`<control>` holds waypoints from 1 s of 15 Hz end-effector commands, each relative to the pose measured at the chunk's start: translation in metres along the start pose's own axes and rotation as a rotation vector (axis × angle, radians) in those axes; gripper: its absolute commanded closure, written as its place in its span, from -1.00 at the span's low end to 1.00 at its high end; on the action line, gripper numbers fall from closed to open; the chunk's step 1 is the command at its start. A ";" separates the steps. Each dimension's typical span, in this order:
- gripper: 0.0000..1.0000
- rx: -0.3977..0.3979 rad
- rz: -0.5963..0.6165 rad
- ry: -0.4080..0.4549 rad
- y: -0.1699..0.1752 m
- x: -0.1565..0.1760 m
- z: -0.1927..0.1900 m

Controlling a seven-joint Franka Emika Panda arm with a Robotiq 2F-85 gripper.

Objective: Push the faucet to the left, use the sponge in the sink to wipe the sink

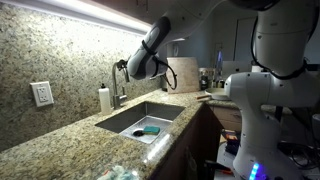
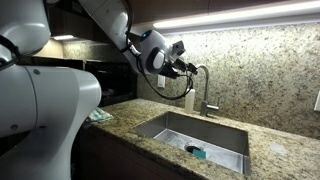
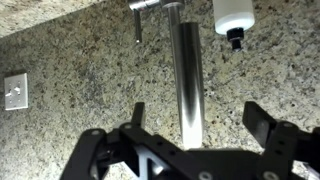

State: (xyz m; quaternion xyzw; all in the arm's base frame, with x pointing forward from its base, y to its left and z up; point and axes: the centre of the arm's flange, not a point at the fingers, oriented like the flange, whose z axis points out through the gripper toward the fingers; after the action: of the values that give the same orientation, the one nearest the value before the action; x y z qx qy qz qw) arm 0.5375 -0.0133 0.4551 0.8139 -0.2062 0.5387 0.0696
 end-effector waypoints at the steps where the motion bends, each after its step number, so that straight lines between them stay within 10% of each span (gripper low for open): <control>1: -1.00 0.029 0.015 -0.004 -0.008 -0.006 0.017; 15: -1.00 0.229 -0.003 0.029 -0.121 -0.007 0.031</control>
State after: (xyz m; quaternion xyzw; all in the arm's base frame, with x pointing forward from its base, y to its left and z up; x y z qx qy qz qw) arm 0.5860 0.0638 0.4540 0.8200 -0.1606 0.5494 0.0024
